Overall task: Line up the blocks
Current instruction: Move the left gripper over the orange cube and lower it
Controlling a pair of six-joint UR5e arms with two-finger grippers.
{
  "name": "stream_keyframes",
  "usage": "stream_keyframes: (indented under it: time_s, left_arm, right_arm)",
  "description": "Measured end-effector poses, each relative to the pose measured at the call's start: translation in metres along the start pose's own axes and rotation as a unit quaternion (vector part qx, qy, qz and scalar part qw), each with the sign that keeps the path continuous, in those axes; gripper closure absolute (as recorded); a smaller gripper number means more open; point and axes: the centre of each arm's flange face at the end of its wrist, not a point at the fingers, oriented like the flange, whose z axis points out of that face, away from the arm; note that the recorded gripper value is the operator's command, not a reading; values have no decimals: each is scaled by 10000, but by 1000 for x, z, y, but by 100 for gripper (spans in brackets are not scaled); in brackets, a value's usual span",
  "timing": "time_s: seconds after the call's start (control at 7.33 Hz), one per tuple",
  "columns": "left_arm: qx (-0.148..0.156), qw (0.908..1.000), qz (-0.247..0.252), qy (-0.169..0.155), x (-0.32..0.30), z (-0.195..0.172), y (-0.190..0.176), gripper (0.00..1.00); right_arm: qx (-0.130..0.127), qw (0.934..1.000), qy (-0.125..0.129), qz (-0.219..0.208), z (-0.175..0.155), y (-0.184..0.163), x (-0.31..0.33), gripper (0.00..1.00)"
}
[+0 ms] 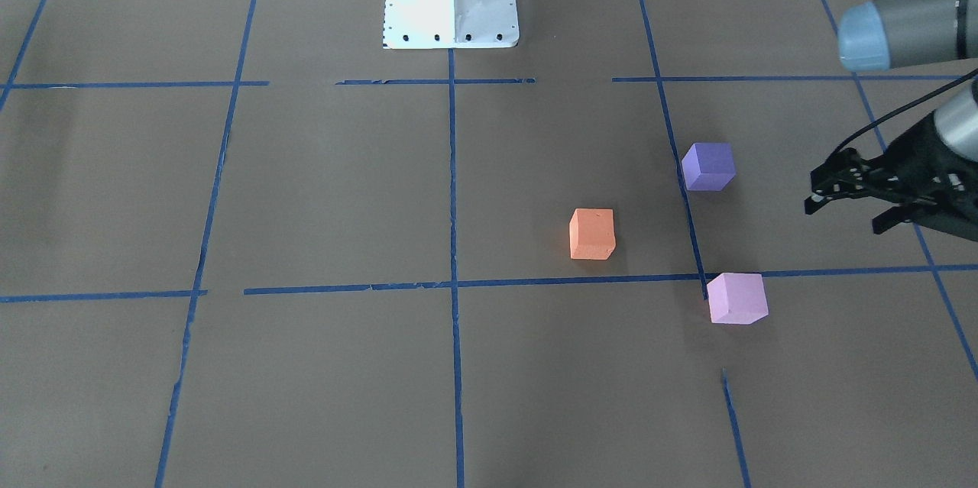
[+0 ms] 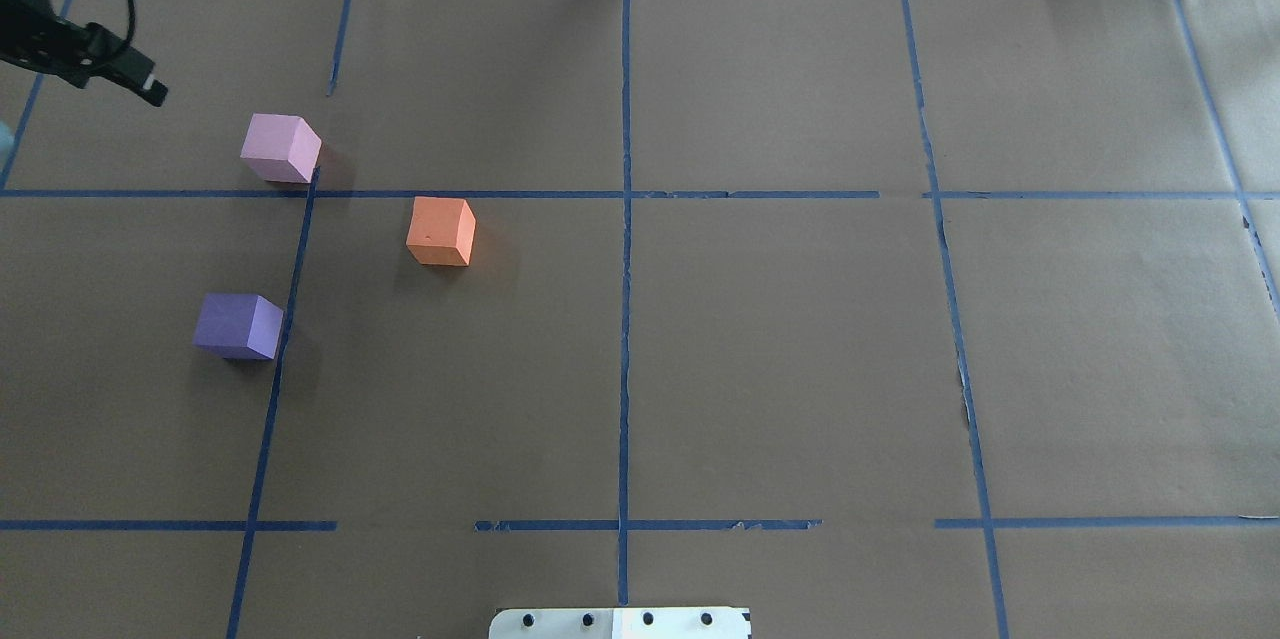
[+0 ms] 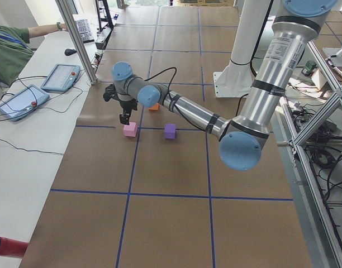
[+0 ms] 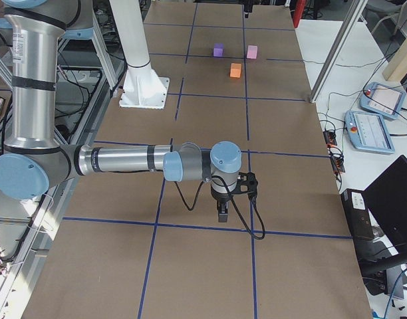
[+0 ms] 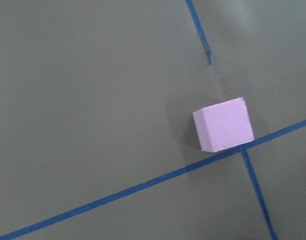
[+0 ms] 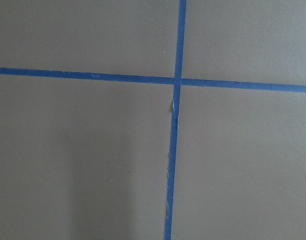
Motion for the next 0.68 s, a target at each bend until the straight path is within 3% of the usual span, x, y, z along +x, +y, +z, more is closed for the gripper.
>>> stream_keyframes:
  time_s: [0.27,0.68]
  left_arm:
    - [-73,9992,-380,-50,112,48,-9,0]
    - [-78,9958,-885,-217,211,104,-7,0]
  right_arm:
    - [1,10000,0,0,0,0,0,0]
    - [-1,10000,0,1,0,0,0,0]
